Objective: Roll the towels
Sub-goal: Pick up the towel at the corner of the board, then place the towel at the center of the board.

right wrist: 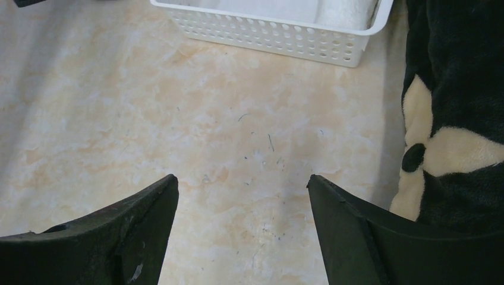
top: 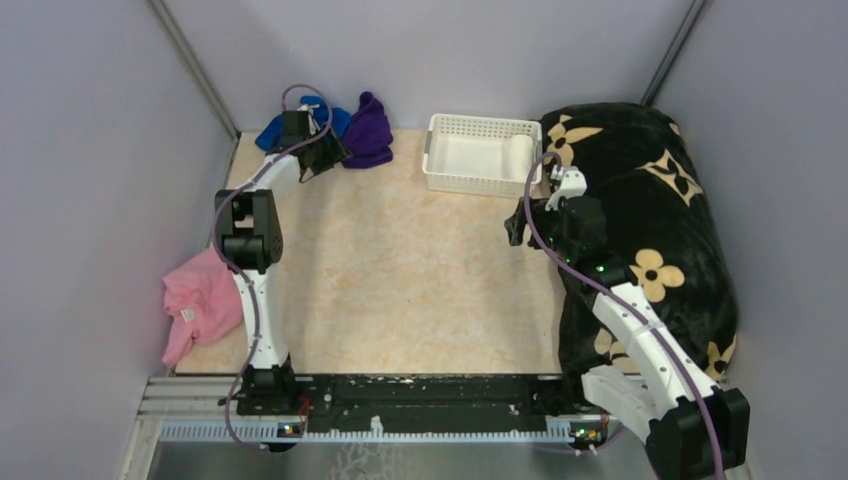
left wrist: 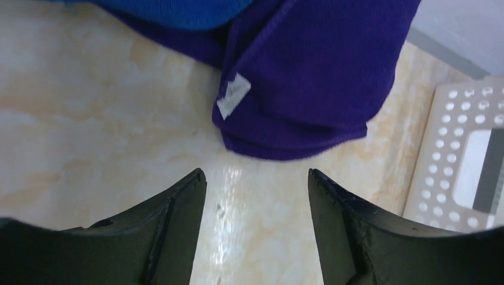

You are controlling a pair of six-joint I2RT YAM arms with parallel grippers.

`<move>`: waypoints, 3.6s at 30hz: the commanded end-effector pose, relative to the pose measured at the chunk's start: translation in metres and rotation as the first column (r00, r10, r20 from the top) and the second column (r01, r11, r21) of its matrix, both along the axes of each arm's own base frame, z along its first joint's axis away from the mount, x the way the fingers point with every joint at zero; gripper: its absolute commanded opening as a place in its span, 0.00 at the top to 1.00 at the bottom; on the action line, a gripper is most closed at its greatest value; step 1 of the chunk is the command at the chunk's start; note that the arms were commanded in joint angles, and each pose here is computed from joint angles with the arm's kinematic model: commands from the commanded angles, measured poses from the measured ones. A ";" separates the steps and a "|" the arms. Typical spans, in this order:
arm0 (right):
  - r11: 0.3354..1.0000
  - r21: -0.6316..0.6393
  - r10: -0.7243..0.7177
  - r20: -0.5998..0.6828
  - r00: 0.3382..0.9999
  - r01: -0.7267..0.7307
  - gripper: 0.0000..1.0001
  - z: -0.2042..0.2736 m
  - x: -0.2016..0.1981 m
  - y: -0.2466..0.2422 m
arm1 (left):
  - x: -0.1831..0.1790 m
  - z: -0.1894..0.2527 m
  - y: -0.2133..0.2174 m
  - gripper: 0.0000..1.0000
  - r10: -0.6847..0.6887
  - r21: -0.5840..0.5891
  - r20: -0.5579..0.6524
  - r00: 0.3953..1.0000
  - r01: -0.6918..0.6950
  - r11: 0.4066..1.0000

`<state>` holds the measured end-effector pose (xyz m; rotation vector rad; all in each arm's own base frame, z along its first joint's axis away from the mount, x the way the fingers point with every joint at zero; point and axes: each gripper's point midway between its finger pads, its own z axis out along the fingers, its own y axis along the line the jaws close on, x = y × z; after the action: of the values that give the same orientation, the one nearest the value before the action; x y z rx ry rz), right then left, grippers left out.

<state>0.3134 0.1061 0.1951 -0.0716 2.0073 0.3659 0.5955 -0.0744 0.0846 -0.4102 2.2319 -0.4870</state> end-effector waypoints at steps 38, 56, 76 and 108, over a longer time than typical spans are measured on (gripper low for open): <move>0.979 0.153 0.104 0.207 0.973 -0.137 0.21 0.091 -0.066 0.010 | -0.237 0.543 0.060 0.99 -0.024 0.117 0.882 0.470 -0.170 0.979; 0.946 0.210 0.216 0.164 0.962 -0.248 0.21 0.067 -0.075 0.033 | -0.283 0.435 -0.158 0.96 -0.456 0.036 0.732 0.507 0.639 0.768; 0.979 0.099 0.161 0.141 0.977 -0.176 0.21 0.066 -0.071 0.013 | -0.309 0.338 -0.123 0.94 -0.586 0.358 0.514 0.626 0.465 0.810; 0.871 -0.335 -0.449 -0.252 0.857 0.358 0.58 -0.114 0.080 -0.061 | -0.289 0.122 0.042 0.95 -0.027 0.630 0.232 0.972 -0.129 0.766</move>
<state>0.3578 0.0488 0.0670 0.2126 2.4063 -0.1606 0.3026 -0.0370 0.2016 0.0091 2.0251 0.2691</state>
